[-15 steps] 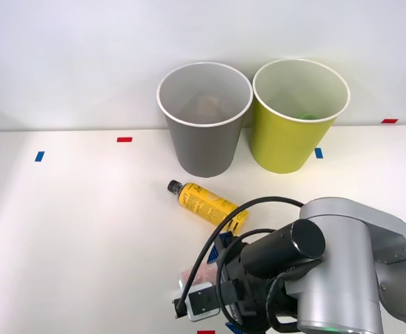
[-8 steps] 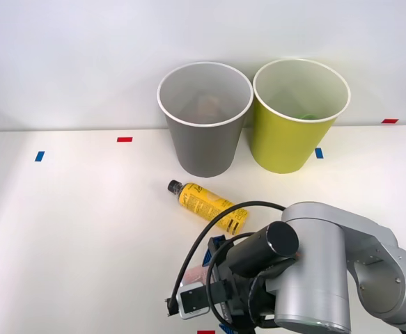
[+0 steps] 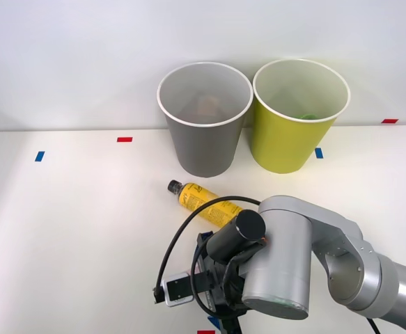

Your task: Put cans in the gray bin, plastic bottles in the light green bin

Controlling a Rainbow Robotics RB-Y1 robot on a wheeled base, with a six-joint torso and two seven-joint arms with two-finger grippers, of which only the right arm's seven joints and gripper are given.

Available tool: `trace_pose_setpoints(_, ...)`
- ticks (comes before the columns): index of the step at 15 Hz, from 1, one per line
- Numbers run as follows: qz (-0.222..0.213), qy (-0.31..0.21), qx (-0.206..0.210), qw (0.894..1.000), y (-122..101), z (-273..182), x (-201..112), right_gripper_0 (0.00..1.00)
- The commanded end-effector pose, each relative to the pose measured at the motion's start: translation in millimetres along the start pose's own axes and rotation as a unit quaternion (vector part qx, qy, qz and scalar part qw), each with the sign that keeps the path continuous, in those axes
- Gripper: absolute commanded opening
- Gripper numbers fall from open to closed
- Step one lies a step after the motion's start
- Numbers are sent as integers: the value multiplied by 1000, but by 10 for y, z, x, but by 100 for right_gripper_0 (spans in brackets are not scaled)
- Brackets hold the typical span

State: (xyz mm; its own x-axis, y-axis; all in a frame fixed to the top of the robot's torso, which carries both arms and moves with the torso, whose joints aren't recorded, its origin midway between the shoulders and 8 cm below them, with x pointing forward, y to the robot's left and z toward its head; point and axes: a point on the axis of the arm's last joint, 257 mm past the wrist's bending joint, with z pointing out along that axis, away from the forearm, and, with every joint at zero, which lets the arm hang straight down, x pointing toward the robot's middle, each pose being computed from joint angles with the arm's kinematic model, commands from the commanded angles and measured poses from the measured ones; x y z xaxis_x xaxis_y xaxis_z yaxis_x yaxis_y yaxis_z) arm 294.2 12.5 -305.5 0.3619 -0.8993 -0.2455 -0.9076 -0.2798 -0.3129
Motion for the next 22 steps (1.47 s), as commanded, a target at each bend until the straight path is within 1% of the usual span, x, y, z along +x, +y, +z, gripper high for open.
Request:
trace_pose_setpoints(1,-6,7,13,1000,-102,40,1,100)
trace_pose_setpoints(10,3,23,7,1000,-199,268,47,100)
trace_pose_setpoints(14,-6,33,16,999,-229,324,40,100)
trace_pose_setpoints(20,-15,34,18,999,-245,316,33,100)
trace_pose_setpoints(21,-17,34,18,999,-245,316,33,79)
trace_pose_setpoints(22,-16,34,20,999,-260,312,33,20)
